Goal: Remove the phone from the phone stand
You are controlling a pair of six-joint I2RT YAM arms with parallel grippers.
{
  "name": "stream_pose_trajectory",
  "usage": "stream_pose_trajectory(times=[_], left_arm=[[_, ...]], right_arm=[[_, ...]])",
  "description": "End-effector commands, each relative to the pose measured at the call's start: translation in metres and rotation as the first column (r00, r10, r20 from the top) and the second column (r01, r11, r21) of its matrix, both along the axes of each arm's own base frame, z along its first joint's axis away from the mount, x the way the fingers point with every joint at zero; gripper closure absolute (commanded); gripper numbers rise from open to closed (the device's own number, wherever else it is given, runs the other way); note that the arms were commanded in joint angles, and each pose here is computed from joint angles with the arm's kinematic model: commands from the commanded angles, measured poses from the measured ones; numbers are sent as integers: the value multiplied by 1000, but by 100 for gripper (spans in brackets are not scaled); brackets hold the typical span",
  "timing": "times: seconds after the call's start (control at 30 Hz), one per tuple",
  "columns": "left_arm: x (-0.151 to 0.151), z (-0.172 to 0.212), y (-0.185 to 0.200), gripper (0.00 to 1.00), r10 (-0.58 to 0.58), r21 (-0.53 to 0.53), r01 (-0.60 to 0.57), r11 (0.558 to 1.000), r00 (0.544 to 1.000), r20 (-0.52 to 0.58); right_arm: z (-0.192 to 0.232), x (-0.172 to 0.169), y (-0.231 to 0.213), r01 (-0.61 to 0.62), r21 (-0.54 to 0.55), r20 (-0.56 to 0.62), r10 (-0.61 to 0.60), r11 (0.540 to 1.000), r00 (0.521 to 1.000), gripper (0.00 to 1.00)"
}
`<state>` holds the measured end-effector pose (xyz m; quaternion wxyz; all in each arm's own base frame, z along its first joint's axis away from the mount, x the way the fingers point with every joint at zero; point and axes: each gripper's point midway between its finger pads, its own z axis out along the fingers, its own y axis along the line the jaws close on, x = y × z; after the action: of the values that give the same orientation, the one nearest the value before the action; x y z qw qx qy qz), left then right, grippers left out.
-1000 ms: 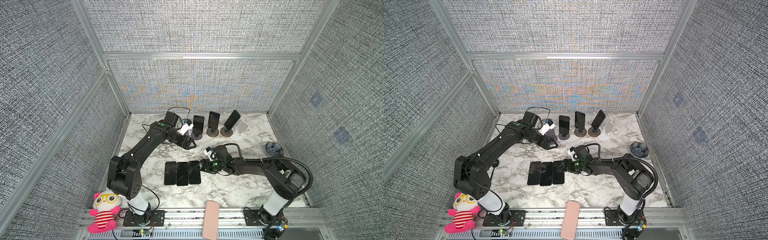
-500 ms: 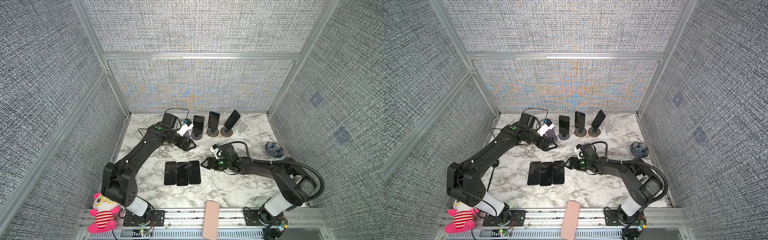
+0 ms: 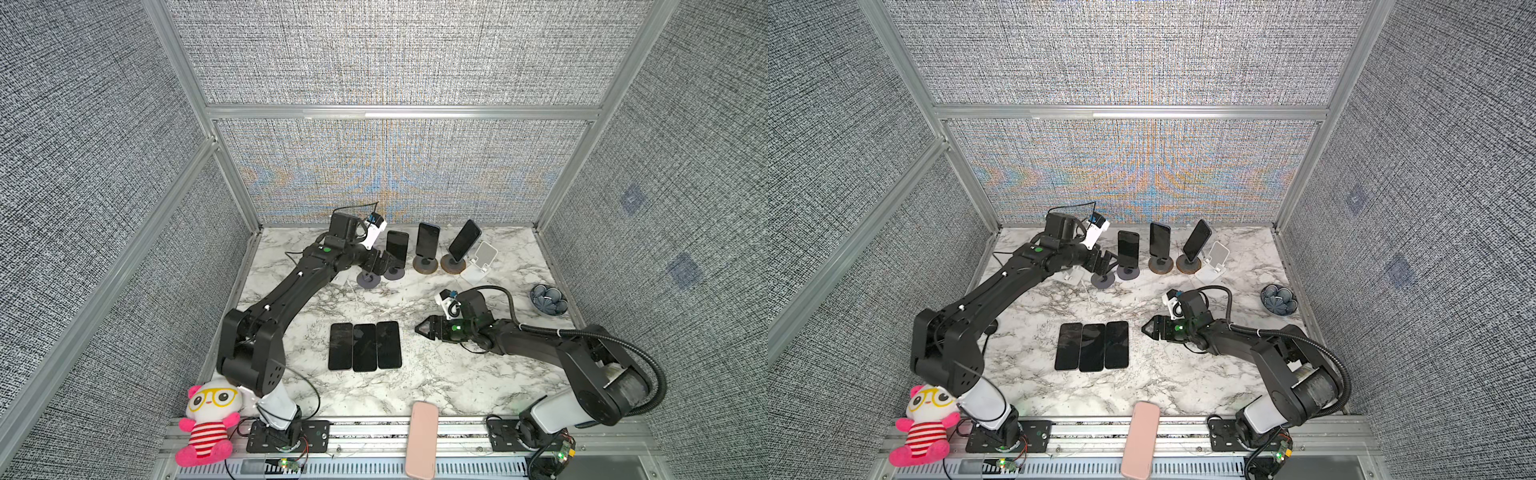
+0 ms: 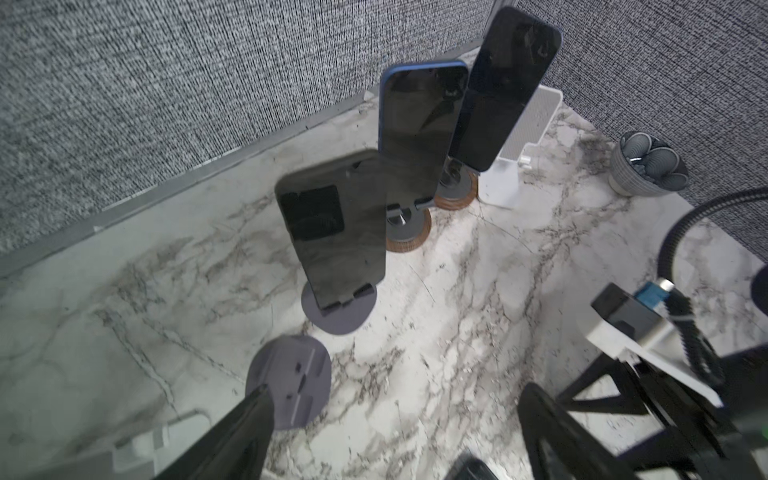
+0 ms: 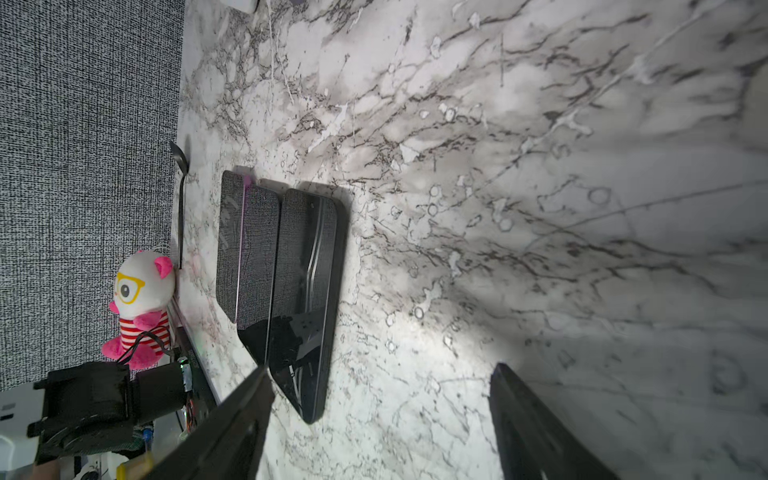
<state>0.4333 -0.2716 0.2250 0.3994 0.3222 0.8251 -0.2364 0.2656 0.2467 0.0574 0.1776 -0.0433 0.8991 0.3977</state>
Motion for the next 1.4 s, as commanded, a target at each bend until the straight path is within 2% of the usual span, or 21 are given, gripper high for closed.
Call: stream_pose_trajectory(times=[0.0,0.2,0.3,0.5,0.63,1.07,1.37], left_arm=[[26,6,-15,7,-64,23,62,998,993,98],[42,17,-37,6,-170,12,169,985,977,126],[54,3,-39,7,-186,58,181,982,977,99],[52,-4,-44,8,-285,107,277,955,956,69],[57,-9,-42,8,-302,130,290,948,950,83],[66,-28,-53,13,-357,92,351,932,932,60],[67,-38,-57,28,-365,74,362,929,930,43]], right_arm=[[5,-1,2,-22,29,27,21,999,999,22],[5,-2,-5,-12,38,29,11,999,1000,22],[5,-1,-8,-11,43,25,10,999,1000,22],[3,0,-13,-4,45,15,3,999,1000,22],[1,-1,-15,-1,44,11,0,999,1000,22],[-7,-5,-18,14,33,-14,-14,999,1000,22],[-9,-6,-20,17,25,-18,-16,1000,1000,22]])
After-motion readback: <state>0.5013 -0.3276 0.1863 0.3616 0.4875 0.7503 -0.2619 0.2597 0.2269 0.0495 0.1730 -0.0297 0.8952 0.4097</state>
